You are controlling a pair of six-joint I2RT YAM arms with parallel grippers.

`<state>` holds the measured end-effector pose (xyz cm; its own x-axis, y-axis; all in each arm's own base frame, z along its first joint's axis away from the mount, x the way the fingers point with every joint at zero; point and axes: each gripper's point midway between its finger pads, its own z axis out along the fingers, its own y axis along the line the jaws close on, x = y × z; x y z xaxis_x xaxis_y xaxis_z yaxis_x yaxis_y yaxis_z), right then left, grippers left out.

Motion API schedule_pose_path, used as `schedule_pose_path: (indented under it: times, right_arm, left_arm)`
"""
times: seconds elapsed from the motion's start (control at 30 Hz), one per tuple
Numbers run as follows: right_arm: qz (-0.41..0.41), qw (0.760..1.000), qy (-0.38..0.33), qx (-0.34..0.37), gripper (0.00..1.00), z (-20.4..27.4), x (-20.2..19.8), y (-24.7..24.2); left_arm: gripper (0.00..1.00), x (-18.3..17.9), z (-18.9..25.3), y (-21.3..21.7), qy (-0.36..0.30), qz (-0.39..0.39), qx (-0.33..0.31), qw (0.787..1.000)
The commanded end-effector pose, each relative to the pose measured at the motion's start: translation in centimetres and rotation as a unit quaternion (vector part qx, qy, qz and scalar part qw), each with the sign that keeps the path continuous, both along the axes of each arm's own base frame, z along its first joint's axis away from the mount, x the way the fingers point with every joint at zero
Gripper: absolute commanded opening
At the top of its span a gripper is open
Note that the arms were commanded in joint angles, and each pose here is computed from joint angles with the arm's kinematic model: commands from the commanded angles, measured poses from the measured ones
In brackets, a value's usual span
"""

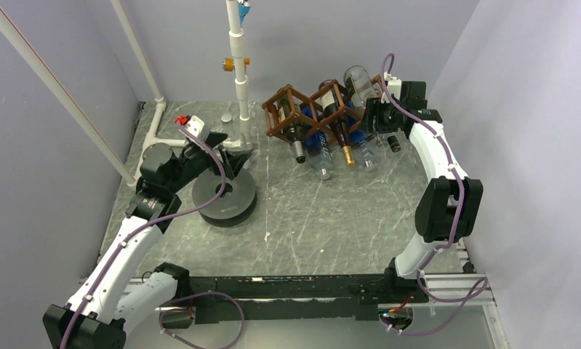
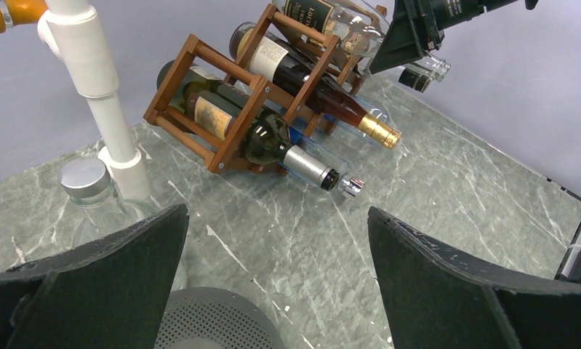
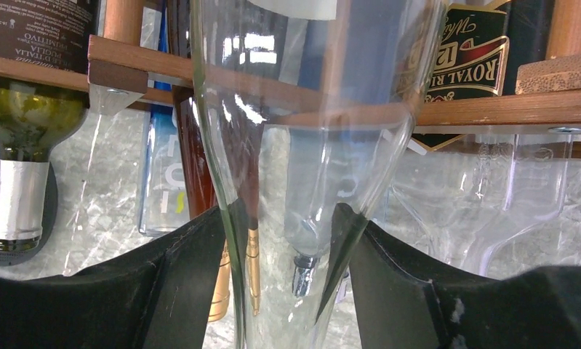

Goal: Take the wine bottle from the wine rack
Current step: Pick up the wine bottle from the wine rack.

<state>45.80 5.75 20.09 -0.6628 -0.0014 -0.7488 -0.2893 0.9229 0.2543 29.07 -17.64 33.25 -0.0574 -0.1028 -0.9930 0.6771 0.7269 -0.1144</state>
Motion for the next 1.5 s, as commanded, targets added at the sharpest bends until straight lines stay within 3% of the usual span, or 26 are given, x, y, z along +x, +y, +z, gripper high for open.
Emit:
schedule_pose_path:
  times: [0.0, 0.73, 1.2, 1.47]
  right_arm:
    - [-0.009, 1.0, -0.016, -0.003, 0.62, 0.5, 0.7, 0.0]
    - [-0.026, 0.997, -0.035, -0.058, 0.58, 1.0, 0.6, -0.3]
    - [-0.022, 0.996, -0.07, -0.041, 0.02, 4.4, 0.2, -0.1]
    - [-0.025, 0.996, -0.087, -0.006, 0.0, 6.1, -0.2, -1.0]
  left_arm:
    - [0.99, -0.7, 2.3, -0.2, -0.042, -0.013, -0.014, 0.999]
    - [0.99, -0.8, 2.4, -0.2, -0.044, -0.016, -0.014, 0.999]
    - [0.99, -0.9, 2.5, -0.2, -0.045, -0.014, -0.014, 0.999]
    - [0.99, -0.8, 2.6, -0.1, -0.045, -0.013, -0.015, 0.999]
